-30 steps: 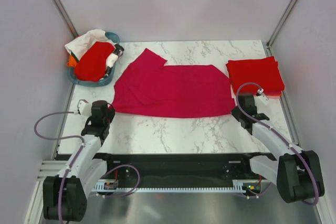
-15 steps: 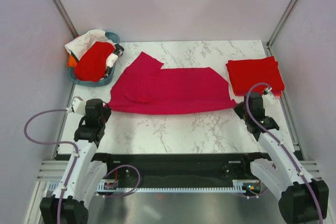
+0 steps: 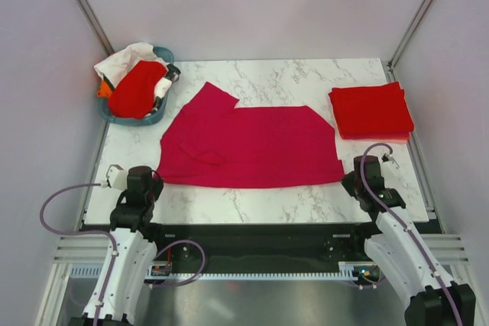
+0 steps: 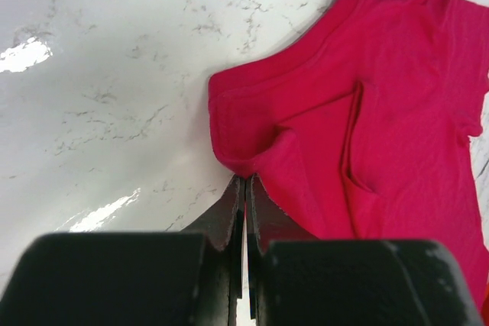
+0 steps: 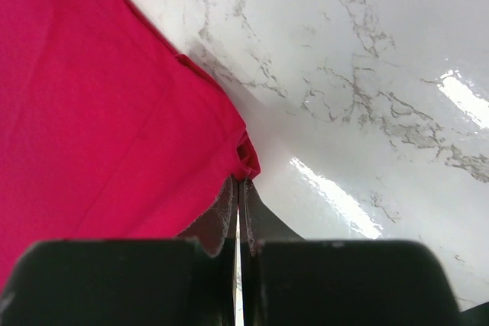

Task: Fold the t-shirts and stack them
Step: Fold the tshirt

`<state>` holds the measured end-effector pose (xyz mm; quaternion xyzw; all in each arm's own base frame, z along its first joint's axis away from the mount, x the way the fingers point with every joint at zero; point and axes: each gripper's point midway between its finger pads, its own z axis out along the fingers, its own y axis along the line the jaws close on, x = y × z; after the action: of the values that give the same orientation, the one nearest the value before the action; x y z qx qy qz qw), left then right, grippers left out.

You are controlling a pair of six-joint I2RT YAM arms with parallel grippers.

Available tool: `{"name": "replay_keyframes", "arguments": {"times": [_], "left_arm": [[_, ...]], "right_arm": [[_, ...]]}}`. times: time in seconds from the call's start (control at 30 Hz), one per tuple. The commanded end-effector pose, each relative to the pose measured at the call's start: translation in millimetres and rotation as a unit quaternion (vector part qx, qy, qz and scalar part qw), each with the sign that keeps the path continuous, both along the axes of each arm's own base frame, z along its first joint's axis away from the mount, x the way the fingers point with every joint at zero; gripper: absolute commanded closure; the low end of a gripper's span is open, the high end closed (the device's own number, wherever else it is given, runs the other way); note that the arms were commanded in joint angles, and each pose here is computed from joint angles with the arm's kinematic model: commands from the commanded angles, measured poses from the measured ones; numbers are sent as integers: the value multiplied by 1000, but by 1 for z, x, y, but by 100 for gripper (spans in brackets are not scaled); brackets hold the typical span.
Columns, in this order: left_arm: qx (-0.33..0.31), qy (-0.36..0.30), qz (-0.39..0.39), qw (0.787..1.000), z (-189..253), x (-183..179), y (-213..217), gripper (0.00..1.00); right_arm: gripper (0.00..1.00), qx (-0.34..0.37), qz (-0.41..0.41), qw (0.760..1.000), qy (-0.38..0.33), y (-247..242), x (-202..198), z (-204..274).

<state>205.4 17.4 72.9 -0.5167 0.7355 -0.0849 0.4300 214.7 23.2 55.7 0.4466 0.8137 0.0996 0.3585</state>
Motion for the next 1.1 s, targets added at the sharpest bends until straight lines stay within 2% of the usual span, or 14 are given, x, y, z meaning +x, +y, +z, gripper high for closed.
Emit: {"name": "replay_keyframes", "arguments": {"times": [0.0,0.2,0.37,0.4,0.47,0.5,0.6,0.63,0.67,0.77,0.8,0.9,1.07], "left_arm": [[-10,15,14,1000,-6,-4,1,98],[-16,15,21,1000,-8,-6,1,98],[-15,-30,23,999,26,20,2,98],[-12,-63,23,998,55,34,3,98],[6,-74,26,997,82,45,7,98],[15,-86,25,996,112,54,9,98],[47,-110,35,992,160,55,19,98],[61,-107,31,992,163,51,22,98],[70,-109,36,991,164,47,25,98],[72,-80,51,993,128,22,30,98],[68,-49,49,995,95,15,29,97],[41,-17,35,998,52,-1,20,97],[22,1,25,999,37,-15,12,97]], "right_arm": [[100,-10,-8,1000,15,-5,-1,2],[100,-4,-16,1000,3,-6,-2,-2],[100,-8,-31,998,-53,-7,32,37],[100,-15,-30,998,-45,-7,39,41],[100,-19,-25,996,-78,-5,63,85],[100,-20,-27,995,-92,-5,74,107],[100,-18,-35,992,-119,-7,80,133],[100,-18,-39,992,-121,-9,78,133],[100,-17,-41,992,-121,-9,75,130],[100,-3,-44,994,-96,-8,58,97],[100,4,-41,995,-86,-5,52,87],[100,8,-40,998,-39,-6,27,41],[100,-2,-37,999,-21,-10,4,25]]}}
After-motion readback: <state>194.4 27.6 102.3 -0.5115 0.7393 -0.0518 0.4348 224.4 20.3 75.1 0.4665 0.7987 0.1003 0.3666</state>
